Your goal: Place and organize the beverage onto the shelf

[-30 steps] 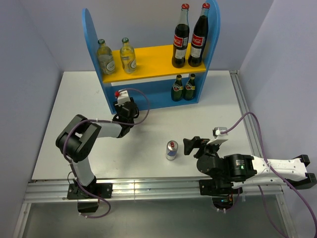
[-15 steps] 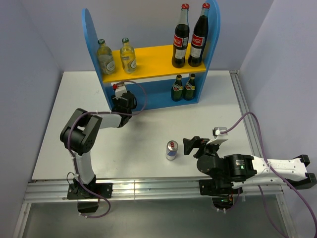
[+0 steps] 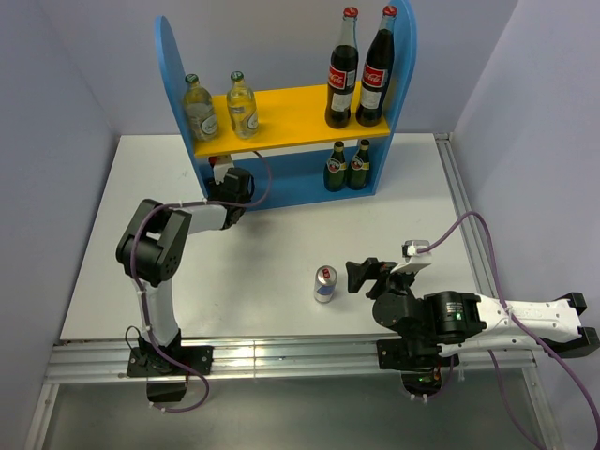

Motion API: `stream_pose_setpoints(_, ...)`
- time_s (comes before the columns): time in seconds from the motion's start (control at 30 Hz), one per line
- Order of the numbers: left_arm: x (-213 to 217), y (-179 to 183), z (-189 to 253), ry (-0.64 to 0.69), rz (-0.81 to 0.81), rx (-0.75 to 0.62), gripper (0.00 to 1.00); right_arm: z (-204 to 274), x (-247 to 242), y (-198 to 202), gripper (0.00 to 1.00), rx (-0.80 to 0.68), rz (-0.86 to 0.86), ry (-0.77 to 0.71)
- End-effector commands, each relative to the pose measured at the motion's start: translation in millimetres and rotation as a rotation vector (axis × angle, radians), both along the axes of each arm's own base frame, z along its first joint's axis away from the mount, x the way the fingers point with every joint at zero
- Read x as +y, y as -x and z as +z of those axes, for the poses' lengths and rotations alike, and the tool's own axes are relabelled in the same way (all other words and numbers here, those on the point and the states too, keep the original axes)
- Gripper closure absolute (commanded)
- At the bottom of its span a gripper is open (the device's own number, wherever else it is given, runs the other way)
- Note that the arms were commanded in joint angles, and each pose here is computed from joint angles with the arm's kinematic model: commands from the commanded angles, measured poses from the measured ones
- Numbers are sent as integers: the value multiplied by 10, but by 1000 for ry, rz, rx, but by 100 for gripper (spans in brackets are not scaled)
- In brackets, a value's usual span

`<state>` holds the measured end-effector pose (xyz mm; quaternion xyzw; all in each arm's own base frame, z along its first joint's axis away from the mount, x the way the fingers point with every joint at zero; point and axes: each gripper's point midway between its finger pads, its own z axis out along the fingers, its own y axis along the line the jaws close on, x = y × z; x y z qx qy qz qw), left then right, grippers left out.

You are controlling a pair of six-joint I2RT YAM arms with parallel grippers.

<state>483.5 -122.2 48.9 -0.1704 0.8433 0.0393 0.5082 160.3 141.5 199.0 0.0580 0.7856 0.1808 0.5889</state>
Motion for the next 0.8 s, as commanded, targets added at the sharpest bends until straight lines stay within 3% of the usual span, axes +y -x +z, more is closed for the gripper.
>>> stream_pose_setpoints(0.0,-4,-219,313,45,35,-93,59,27,9,-12,0,-19,-11,-22)
stream_pose_setpoints(0.03,-4,-218,306,43,35,-90,48,21,7,-14,0,-18,-12,-17)
stream_pose_setpoints(0.1,6,-222,308,43,44,-92,43,24,3,-13,0,-18,-13,-21)
stream_pose_setpoints(0.13,13,-218,304,41,46,-91,30,26,2,-13,0,-18,-13,-23)
stream_pose_setpoints(0.27,22,-216,311,42,54,-95,16,26,1,-12,0,-18,-13,-23)
stream_pose_setpoints(0.77,101,-128,346,21,106,-100,16,23,-9,-11,0,-18,-14,-26)
